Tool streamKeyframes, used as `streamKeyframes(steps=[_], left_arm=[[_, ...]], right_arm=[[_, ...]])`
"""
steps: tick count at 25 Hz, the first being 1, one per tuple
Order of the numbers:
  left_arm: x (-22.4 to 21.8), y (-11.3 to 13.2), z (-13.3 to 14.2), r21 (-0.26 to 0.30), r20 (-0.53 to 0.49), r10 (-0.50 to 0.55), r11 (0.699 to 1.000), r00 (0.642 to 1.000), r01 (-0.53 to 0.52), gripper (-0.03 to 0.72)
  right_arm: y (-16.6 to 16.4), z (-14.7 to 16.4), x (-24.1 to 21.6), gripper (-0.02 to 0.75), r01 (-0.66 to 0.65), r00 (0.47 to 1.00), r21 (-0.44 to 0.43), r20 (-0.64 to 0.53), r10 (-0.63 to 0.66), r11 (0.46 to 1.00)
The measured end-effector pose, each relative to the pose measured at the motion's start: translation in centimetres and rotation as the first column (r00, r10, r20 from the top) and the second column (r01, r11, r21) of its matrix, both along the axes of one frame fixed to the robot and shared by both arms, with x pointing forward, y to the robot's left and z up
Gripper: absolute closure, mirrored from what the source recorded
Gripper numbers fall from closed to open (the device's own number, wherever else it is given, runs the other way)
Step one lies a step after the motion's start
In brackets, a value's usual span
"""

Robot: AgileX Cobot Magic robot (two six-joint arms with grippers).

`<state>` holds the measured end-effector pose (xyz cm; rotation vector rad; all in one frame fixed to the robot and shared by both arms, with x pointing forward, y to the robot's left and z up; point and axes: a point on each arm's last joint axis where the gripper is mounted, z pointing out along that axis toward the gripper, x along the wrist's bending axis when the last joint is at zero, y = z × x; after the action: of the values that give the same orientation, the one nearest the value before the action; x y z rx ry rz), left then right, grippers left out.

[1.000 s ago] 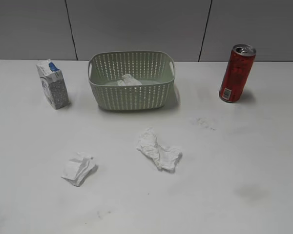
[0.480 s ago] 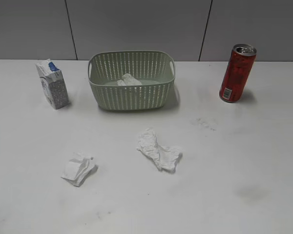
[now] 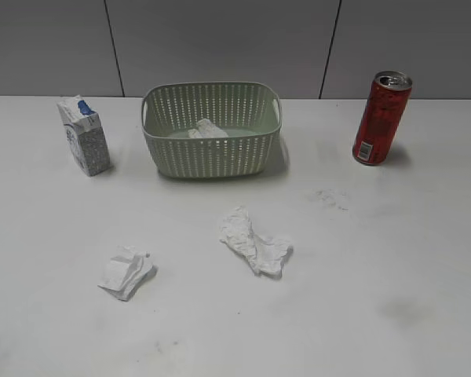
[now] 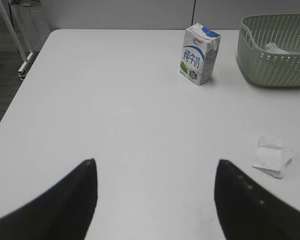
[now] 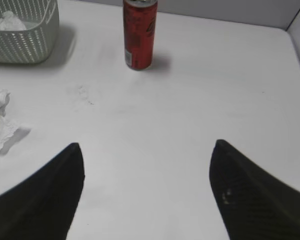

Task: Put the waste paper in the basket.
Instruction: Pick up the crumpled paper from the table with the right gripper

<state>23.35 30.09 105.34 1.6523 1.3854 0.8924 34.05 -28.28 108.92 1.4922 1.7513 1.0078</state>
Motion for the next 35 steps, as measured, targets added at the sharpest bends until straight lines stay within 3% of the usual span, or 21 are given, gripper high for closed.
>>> streamKeyframes(steps=[10, 16, 26, 32, 35], left_arm=[[0.0, 0.0, 0.0, 0.000, 0.000, 0.000, 1.000, 1.000, 0.000, 0.136], [0.0, 0.0, 0.0, 0.000, 0.000, 0.000, 1.000, 1.000, 0.000, 0.136], [0.0, 0.0, 0.0, 0.000, 0.000, 0.000, 1.000, 1.000, 0.000, 0.136], [0.0, 0.0, 0.0, 0.000, 0.000, 0.000, 1.000, 1.000, 0.000, 0.136], [0.0, 0.0, 0.0, 0.000, 0.000, 0.000, 1.000, 1.000, 0.000, 0.136]], right_arm=[[3.0, -0.8, 13.3, 0.148, -0.160, 0.938, 0.029, -0.308, 0.161, 0.987], [9.9, -4.4, 18.2, 0.148, -0.363, 0.823, 0.042, -0.453, 0.341, 0.931], [22.0, -11.6, 21.1, 0.148, -0.586, 0.618, 0.041, -0.624, 0.479, 0.809], [26.0, -15.8, 21.3, 0.148, -0.646, 0.527, 0.015, -0.715, 0.460, 0.764], [26.5, -18.4, 21.5, 0.148, -0.636, 0.507, -0.009, -0.759, 0.408, 0.772]])
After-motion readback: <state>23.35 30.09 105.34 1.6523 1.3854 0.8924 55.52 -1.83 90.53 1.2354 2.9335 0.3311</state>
